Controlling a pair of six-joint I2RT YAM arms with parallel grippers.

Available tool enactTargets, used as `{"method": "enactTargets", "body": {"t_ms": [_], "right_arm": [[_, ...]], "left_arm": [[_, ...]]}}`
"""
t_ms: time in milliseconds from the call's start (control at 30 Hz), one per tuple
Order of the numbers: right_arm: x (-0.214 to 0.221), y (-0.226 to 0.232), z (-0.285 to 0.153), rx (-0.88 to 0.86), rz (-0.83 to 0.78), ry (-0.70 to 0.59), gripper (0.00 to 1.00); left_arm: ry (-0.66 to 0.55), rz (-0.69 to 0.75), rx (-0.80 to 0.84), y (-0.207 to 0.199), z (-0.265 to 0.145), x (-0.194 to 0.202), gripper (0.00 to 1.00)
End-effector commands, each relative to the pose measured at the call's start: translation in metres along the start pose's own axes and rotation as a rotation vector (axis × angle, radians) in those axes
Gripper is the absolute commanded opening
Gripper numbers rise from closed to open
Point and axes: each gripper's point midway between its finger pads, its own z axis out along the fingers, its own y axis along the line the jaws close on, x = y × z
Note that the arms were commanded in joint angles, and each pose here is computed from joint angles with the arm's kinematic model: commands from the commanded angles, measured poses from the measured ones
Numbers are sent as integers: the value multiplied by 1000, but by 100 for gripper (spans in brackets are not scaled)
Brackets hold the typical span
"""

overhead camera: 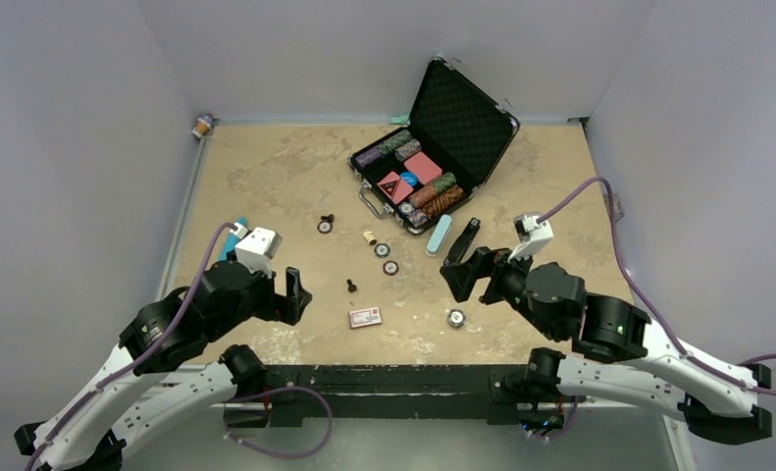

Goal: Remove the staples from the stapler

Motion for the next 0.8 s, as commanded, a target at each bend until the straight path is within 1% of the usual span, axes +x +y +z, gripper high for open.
{"method": "enactTargets", "body": {"t_ms": [0,133,400,467,600,767], "right_arm": [[-9,-12,-3,59,11,-44,99],[-12,-7,-6,40,11,-37,99],[-24,8,-24,-91,-8,-52,99],[-33,8,-34,-127,11,-89,99],[-46,-3,-51,-137,83,-158,99],[-54,-15,-64,-179,157,-260,99]], "left_arm": [[-55,4,-10,4,-2,-7,96],[-65,-6,-11,6,-4,-7,96],[-81,-11,-15,8,-6,-8,96],[-81,-10,-15,8,-6,-8,95],[-82,-10,-18,8,-6,-8,95],[-87,-11,-18,9,-7,-9,95]]}}
